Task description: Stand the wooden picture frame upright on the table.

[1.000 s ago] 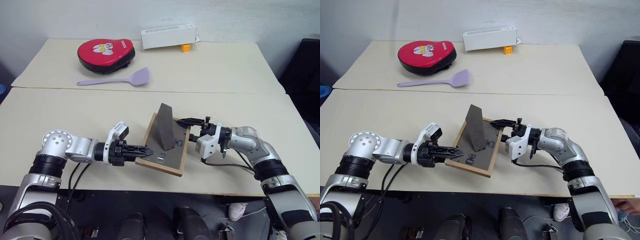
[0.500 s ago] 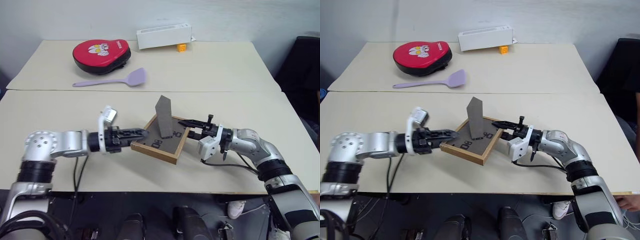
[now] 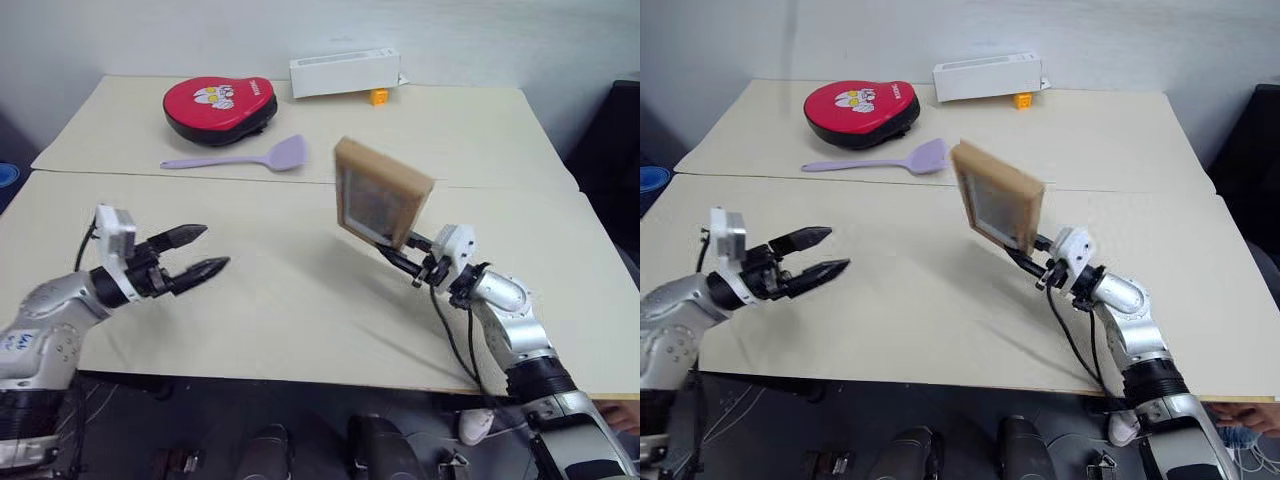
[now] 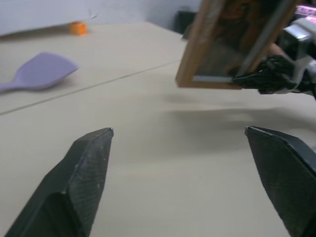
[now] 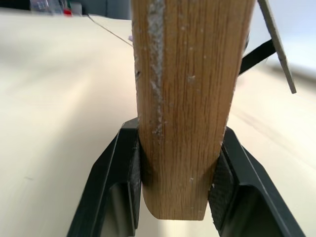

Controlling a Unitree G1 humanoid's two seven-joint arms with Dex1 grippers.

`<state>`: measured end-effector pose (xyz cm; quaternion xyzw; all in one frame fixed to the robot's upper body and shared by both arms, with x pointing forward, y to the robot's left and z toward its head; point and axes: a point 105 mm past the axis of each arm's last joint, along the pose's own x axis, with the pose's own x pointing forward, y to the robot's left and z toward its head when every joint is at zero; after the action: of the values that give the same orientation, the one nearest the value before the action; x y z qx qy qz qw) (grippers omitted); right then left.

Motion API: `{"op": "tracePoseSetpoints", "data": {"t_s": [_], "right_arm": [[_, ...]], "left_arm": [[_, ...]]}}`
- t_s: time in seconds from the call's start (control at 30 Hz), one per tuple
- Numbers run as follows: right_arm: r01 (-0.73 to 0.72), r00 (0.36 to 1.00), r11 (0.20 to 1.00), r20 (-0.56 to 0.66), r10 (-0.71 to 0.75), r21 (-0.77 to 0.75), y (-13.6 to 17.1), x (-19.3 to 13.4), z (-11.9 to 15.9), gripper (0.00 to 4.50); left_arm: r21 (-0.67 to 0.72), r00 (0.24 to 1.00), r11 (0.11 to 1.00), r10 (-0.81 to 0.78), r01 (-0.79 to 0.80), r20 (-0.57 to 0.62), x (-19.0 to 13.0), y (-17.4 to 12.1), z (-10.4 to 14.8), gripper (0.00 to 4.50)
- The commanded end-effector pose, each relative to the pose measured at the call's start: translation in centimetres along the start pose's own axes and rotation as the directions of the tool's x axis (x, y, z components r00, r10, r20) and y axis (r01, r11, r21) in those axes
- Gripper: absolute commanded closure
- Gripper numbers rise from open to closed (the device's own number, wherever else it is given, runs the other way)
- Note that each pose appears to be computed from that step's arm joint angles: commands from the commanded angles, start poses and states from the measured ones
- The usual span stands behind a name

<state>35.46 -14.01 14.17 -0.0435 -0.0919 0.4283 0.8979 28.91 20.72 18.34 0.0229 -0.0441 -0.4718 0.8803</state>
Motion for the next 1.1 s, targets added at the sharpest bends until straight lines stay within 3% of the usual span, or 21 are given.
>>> {"op": "tracePoseSetpoints", "data": {"t_s": [0.03, 0.17, 0.37, 0.5, 0.73, 0.83, 0.93, 1.0, 1.1], "right_arm": [[0.065, 0.998, 0.976, 0.003, -0.067, 0.209, -1.4, -0.1, -0.1, 3.22], [0.117, 0.993, 0.942, -0.069, -0.1, 0.313, -2.1, 0.0, -2.3, 3.22], [0.147, 0.979, 0.938, -0.179, -0.094, 0.314, -2.0, -1.0, -5.3, 3.22], [0.211, 0.967, 0.91, -0.213, -0.141, 0.356, -2.6, -1.5, -5.9, 3.22], [0.175, 0.973, 0.937, -0.2, -0.117, 0.302, -2.7, -2.6, -4.6, 0.82], [0.159, 0.969, 0.958, -0.223, -0.106, 0.239, -2.6, -3.7, -4.4, 0.01], [0.093, 0.972, 0.984, -0.23, -0.056, 0.152, -2.0, -5.4, -3.4, 0.01], [0.009, 0.978, 1.0, -0.208, -0.015, -0.029, -1.6, -7.2, -1.4, 0.01], [-0.183, 0.96, 0.943, -0.259, 0.11, -0.277, 0.1, -9.3, 0.1, 0.01]], "left_arm": [[0.09, 0.997, 0.993, -0.072, 0.07, 0.027, 1.0, -1.9, 0.5, 0.0], [0.123, 0.99, 0.983, -0.138, 0.137, -0.003, 1.5, -3.1, -0.3, 0.0], [0.106, 0.987, 0.981, -0.16, 0.16, -0.003, 1.9, -3.6, -0.4, 0.0], [0.106, 0.986, 0.98, -0.165, 0.166, -0.024, 1.8, -3.5, -0.7, 0.0], [0.106, 0.987, 0.982, -0.154, 0.158, -0.045, 1.6, -3.0, -1.1, 0.0], [0.103, 0.987, 0.983, -0.148, 0.153, -0.061, 1.3, -2.8, -1.5, 0.0], [0.106, 0.988, 0.985, -0.123, 0.133, -0.096, 0.5, -2.5, -2.1, 0.0], [0.129, 0.986, 0.987, -0.075, 0.094, -0.147, -0.7, -1.8, -2.9, 0.0], [0.189, 0.97, 0.98, -0.013, 0.061, -0.244, -2.7, -1.4, -4.1, 0.0]]}}
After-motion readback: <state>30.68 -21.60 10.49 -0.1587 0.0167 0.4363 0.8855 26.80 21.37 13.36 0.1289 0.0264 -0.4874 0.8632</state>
